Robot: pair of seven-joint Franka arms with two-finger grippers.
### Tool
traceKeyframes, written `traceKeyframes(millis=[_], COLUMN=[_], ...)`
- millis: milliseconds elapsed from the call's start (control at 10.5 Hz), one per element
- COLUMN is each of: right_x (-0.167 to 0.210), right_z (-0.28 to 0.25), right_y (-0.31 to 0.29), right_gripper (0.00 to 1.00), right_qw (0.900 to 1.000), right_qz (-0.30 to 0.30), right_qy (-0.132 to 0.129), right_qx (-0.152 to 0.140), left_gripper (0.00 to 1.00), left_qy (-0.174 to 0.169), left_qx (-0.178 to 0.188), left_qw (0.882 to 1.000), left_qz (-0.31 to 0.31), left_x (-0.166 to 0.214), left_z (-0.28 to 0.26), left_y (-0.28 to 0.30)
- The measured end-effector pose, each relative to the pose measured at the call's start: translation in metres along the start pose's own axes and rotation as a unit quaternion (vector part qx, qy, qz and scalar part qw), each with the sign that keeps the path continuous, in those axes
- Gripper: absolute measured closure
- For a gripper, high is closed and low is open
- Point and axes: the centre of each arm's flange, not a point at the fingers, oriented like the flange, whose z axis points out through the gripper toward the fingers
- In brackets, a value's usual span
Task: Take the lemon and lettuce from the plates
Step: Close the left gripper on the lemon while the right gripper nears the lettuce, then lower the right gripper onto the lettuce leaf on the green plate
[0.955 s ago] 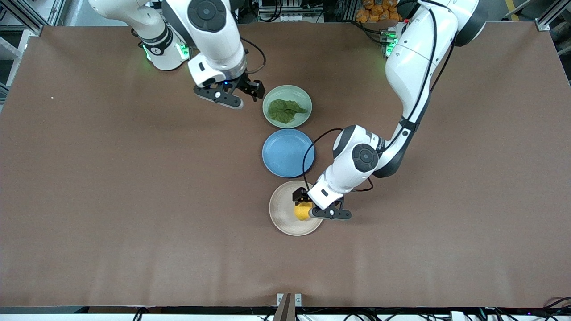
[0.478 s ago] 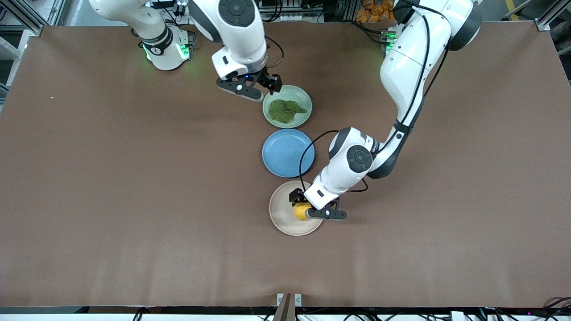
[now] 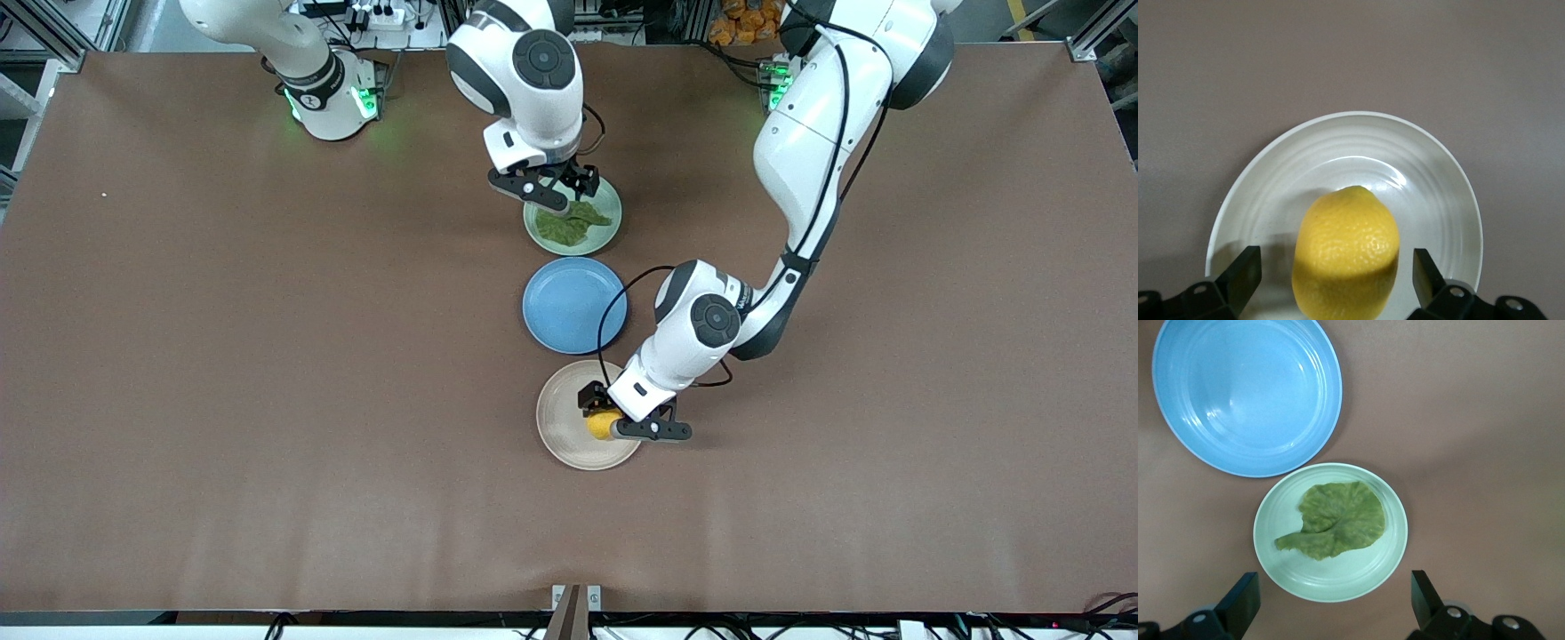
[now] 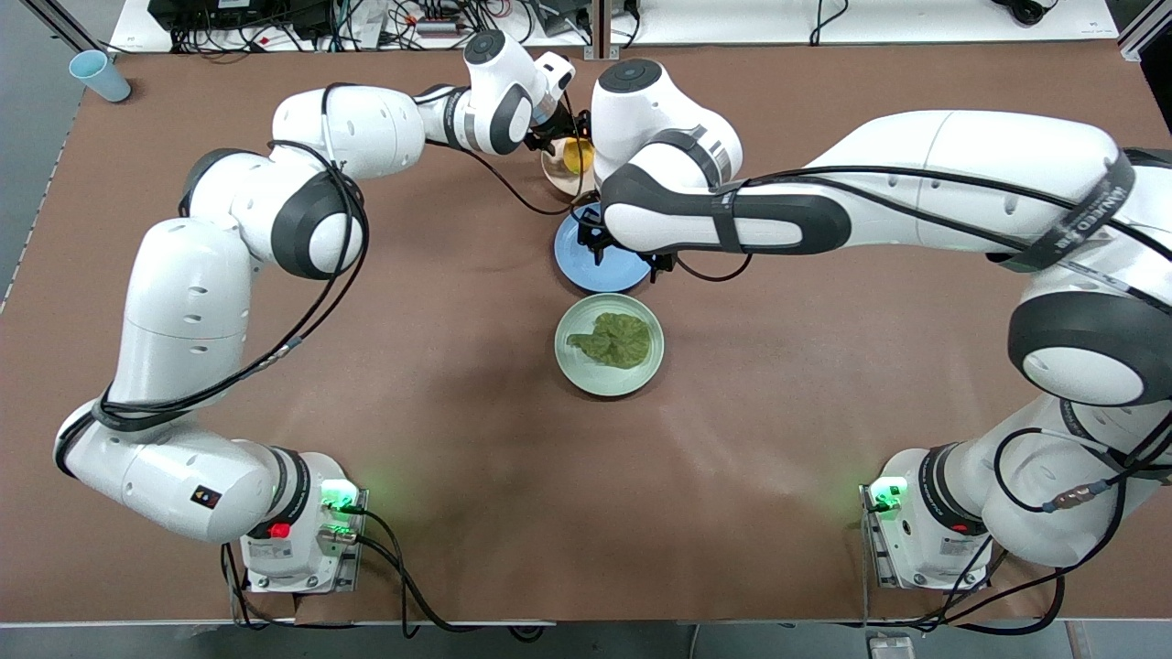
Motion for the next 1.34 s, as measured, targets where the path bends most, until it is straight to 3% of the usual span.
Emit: traceKeyframes(millis=[191,382,860,1146,1337], right_x=[-0.006,-0.022,-0.029,-0.023,-0.022], right_z=[0.007,0.048,0.115,0.132,0.146], right_y=[-0.005,-0.009,-0.008,-0.015,-0.017], right_gripper=[0.00,0.00,0.00,0.00,0.00], right_qw=[1.000,0.999,1.000,0.999,0.999], right_qz=[0.008,0.013,0.014,0.019,0.024], right_qy=[0.004,0.013,0.009,0.014,0.015], right_qx=[0.013,0.034,0.001,0.024,0.025], left_gripper=[0.00,0.00,0.00,0.01,0.08], left_qy=[0.006,0.008,0.020,0.023,0.024], left_qx=[-0.004,-0.005,-0.009,-0.010,-0.010], left_qw=[1.000,1.000,1.000,1.000,1.000], left_qz=[-0.014,-0.017,-0.018,-0.017,-0.018], left_x=[-0.003,-0.006,-0.010,-0.012,-0.011], left_z=[0.005,0.010,0.023,0.027,0.026], left_y=[0.003,0.003,-0.001,-0.001,-0.001])
